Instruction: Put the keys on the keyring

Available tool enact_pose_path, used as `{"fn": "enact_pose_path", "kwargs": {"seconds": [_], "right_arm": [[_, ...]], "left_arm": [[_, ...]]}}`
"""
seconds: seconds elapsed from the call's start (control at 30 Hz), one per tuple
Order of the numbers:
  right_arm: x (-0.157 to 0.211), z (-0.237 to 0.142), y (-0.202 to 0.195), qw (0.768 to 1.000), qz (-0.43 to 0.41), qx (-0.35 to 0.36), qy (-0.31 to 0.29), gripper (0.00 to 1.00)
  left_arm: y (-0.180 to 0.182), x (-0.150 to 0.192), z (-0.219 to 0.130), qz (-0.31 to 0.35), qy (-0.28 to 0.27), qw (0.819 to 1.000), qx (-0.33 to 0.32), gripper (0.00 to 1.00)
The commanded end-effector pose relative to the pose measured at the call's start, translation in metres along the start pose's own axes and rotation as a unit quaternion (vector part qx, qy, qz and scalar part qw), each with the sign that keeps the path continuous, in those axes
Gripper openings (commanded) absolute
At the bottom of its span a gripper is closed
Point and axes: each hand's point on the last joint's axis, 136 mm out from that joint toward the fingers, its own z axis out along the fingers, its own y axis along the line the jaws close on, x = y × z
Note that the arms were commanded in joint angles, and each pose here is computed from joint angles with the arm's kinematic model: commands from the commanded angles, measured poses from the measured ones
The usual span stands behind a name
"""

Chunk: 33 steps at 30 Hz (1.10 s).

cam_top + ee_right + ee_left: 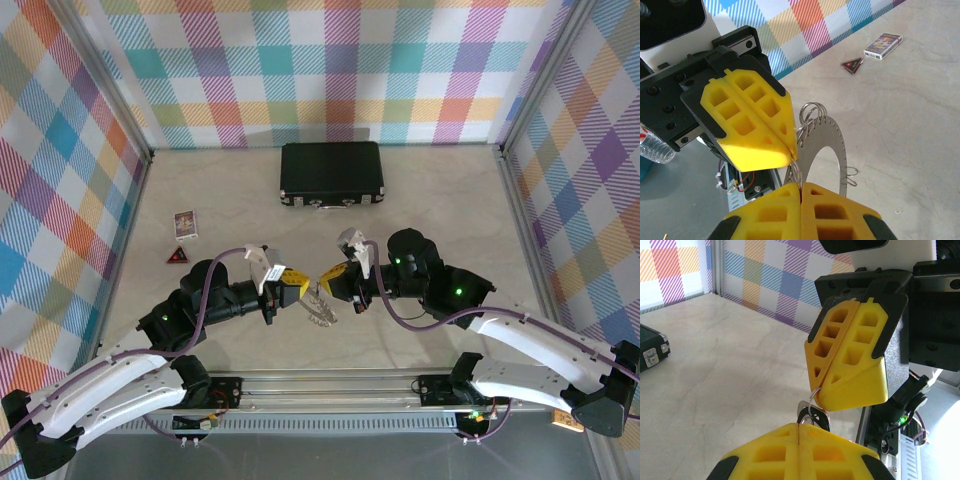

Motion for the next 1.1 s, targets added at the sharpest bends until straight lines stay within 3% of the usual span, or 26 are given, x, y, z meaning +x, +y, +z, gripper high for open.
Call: {"fn": "enact_pose_path", "kwargs": {"seconds": [0.0, 0.7, 1.07], "right_arm": [[0.0, 0.004, 0.001, 1.0, 0.001, -0.004, -0.001, 0.0], [0.011, 0.013, 0.003, 1.0, 0.005, -0.026, 0.017, 0.0], [0.009, -0.001, 0.0, 1.0, -0.02, -0.003, -0.007, 0.0]], "left_arm": [[-0.007, -0.018, -0.004, 0.018, -0.035, 0.999, 0.011, 0.0], [-0.008, -0.016, -0.005, 0.018, -0.034, 0.999, 0.014, 0.0], [-0.007, -0.015, -0.004, 0.017, -0.032, 0.999, 0.012, 0.0]]}}
